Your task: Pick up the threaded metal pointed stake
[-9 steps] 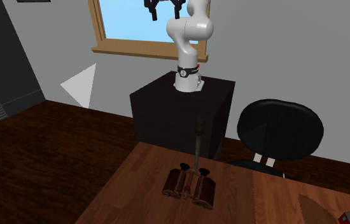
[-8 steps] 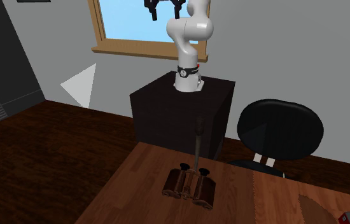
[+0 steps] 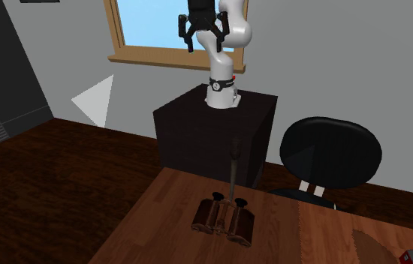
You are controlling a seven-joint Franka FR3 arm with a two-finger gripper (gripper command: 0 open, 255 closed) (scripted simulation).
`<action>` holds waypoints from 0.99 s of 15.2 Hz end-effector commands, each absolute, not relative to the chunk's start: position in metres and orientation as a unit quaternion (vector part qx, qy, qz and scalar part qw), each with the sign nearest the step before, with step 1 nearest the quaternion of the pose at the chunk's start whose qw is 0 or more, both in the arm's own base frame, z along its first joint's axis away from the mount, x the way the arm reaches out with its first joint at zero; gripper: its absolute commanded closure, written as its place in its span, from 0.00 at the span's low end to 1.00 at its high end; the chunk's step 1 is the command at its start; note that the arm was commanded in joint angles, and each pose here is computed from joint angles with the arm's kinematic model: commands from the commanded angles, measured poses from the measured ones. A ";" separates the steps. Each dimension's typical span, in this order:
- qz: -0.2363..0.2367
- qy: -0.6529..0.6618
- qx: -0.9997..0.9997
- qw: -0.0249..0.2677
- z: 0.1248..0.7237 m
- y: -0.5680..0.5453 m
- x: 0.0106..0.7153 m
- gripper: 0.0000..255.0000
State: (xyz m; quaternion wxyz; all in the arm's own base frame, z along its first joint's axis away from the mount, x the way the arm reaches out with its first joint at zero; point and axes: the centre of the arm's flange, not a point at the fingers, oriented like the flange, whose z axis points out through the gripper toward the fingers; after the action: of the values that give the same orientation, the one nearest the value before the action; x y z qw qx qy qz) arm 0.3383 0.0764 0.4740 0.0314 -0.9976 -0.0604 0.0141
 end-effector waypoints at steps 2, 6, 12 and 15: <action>0.011 -0.080 -0.996 0.028 0.443 0.097 0.346 0.00; 0.008 -0.106 -0.994 0.024 0.400 0.126 0.359 0.00; 0.004 -0.144 -0.989 0.018 0.336 0.170 0.375 0.00; 0.002 -0.163 -0.987 0.014 0.303 0.193 0.383 0.00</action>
State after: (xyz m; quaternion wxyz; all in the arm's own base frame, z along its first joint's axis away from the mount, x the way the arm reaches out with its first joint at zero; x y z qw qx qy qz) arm 0.3801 0.1832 0.3177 0.0144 -0.9876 -0.1560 0.0029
